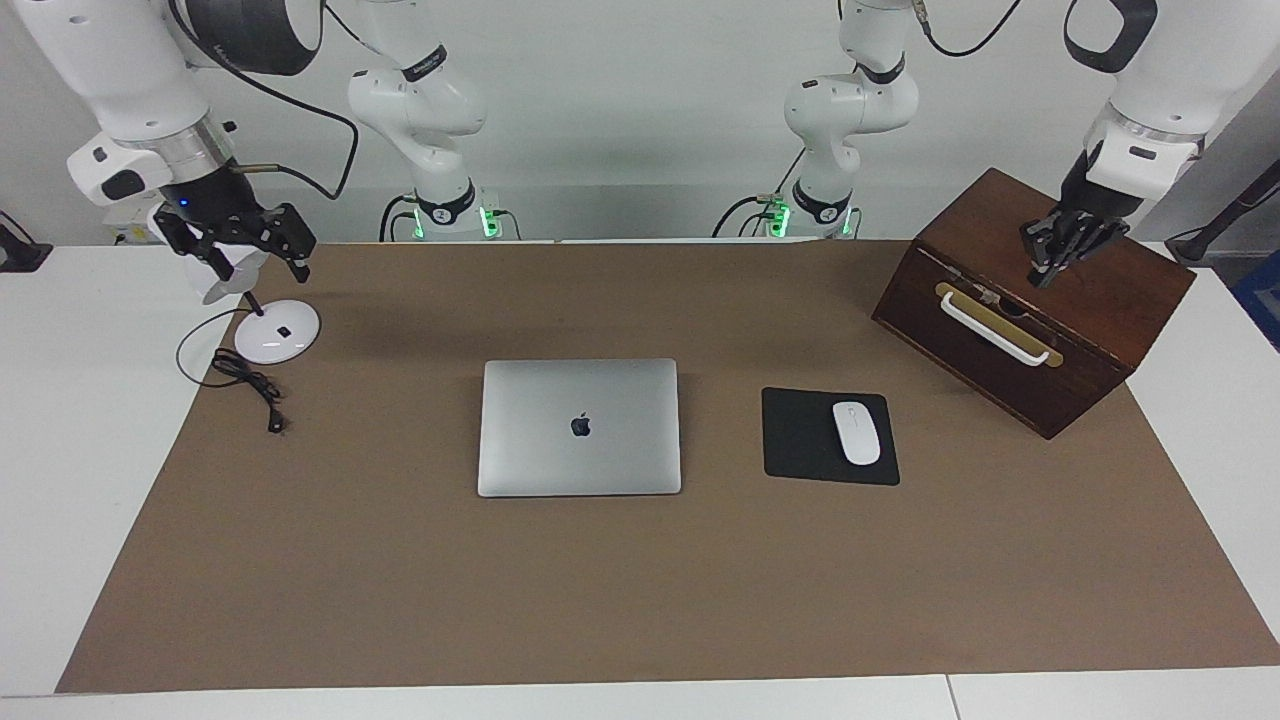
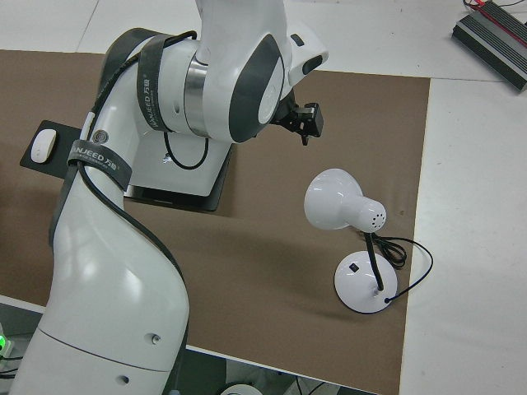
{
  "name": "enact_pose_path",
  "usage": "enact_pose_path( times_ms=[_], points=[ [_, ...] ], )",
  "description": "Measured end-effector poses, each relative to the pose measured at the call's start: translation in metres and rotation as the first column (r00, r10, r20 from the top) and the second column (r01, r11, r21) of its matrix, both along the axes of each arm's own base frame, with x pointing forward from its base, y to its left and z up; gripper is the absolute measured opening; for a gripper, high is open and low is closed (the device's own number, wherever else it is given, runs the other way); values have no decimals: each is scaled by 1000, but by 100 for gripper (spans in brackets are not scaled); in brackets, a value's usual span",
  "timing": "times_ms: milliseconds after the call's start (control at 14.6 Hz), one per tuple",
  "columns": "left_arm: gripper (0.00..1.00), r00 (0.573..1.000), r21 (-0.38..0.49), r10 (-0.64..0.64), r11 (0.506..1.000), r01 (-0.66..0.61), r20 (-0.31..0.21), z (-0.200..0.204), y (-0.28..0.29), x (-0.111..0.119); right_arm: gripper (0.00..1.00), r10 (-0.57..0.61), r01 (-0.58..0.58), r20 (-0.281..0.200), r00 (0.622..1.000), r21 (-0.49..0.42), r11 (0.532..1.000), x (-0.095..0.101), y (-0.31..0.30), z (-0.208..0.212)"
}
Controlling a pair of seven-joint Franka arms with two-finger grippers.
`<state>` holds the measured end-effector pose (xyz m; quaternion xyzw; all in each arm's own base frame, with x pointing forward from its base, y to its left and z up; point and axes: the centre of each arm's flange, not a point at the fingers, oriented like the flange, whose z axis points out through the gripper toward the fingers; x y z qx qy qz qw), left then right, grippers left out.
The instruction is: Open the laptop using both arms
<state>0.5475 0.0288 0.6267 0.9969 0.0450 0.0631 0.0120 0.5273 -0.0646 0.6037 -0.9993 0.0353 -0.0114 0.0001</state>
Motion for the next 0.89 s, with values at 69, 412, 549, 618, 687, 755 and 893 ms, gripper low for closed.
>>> enact_pose_path(
  times_ms=[69, 412, 549, 618, 687, 755, 893],
  points=[
    [1, 1000, 0, 0, 1000, 0, 29, 2, 0, 3, 100, 3, -3, 1, 1000, 0, 1000, 0, 0, 0],
    [1, 993, -1, -3, 1000, 3, 122, 0, -4, 14, 100, 53, -53, 30, 998, -7, 999, 0, -15, 0],
    [1, 990, 1, -8, 1000, 7, 142, -13, -7, 17, 100, 55, -55, 28, 998, -7, 998, 0, -16, -2],
    [1, 988, 2, -12, 1000, 11, 153, -21, -10, 18, 100, 56, -55, 28, 998, -7, 998, 0, -16, -2],
    [1, 986, 3, -20, 1000, 20, 163, -29, -14, 17, 100, 56, -55, 28, 998, -7, 998, 0, -16, -3],
    [1, 984, 4, -32, 999, 31, 174, -36, -20, 15, 100, 56, -55, 28, 998, -7, 998, 0, -16, -3],
    [1, 980, 6, -55, 998, 55, 193, -49, -34, 8, 100, 56, -55, 28, 998, -8, 998, 0, -16, -3]
  ],
)
